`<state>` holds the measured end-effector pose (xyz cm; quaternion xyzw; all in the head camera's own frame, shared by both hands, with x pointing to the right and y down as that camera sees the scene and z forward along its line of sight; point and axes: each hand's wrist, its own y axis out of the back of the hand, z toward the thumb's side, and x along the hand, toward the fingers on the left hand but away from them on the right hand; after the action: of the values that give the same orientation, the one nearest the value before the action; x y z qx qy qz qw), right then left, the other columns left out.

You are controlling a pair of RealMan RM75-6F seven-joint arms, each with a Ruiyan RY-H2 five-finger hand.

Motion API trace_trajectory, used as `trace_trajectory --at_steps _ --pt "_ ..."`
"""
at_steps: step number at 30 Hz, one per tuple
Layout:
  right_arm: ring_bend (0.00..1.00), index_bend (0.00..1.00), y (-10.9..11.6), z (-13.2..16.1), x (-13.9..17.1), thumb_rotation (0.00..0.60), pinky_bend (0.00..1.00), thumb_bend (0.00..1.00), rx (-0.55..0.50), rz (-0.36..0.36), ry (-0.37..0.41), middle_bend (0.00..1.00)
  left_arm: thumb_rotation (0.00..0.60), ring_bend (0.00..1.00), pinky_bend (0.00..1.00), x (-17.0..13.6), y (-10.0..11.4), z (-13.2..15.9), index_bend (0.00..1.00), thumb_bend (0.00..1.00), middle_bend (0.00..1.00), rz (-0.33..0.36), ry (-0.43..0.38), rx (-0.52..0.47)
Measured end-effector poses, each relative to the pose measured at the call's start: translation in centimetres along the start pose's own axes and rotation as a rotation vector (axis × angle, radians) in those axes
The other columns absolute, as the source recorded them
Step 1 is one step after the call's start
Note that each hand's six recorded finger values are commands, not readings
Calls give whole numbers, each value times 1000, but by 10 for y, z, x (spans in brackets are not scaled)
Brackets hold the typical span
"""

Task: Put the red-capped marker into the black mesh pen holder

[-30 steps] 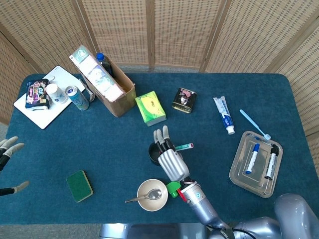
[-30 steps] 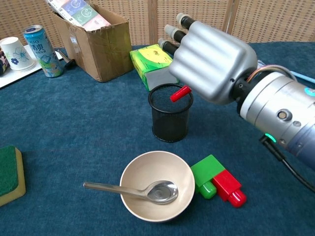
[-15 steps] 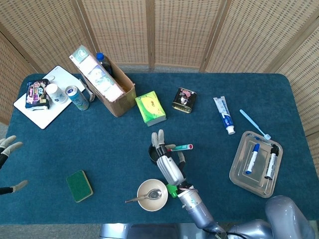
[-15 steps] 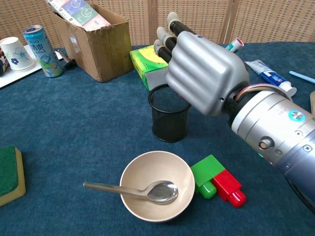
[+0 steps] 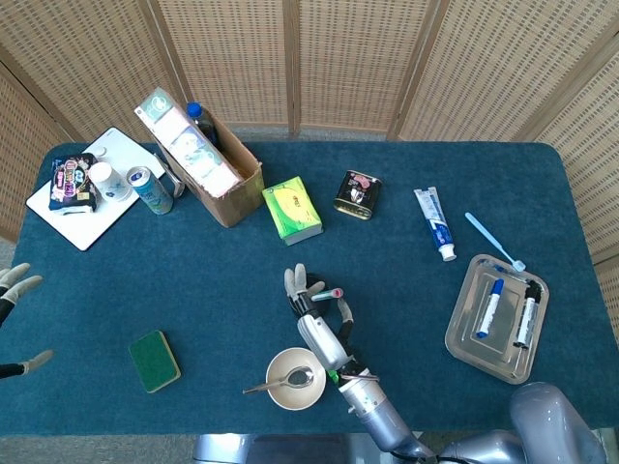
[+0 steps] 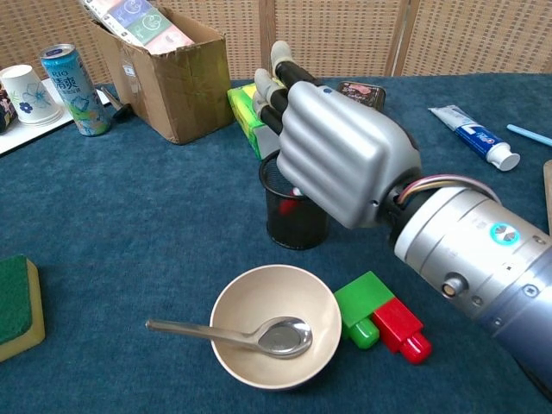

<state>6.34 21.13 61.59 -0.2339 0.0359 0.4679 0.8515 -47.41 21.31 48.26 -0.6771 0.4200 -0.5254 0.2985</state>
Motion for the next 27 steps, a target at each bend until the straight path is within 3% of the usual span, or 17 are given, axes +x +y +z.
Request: trace_trajectory --at_steps 5,13,17,20,27 --pt "0 169 0 0 1 600 138 473 -3 8 8 5 600 0 176 -1 1 -1 127 124 0 2 0 -1" --pt "0 168 0 -21 2 600 138 453 -35 -6 -27 4 600 0 176 1 0 -2 128 124 0 -4 1 -6" --pt "0 193 -5 -36 4 600 140 448 -82 -46 -40 8 600 0 176 0 1 -3 124 125 0 -6 -1 -13" --pt "0 196 -12 -48 5 600 155 450 -152 -98 -52 8 600 0 176 -1 0 -1 121 124 0 -8 -8 -15" --pt "0 207 -45 -74 8 600 224 438 -449 -202 -66 58 600 0 176 -3 -3 3 120 123 0 -14 -18 -6"
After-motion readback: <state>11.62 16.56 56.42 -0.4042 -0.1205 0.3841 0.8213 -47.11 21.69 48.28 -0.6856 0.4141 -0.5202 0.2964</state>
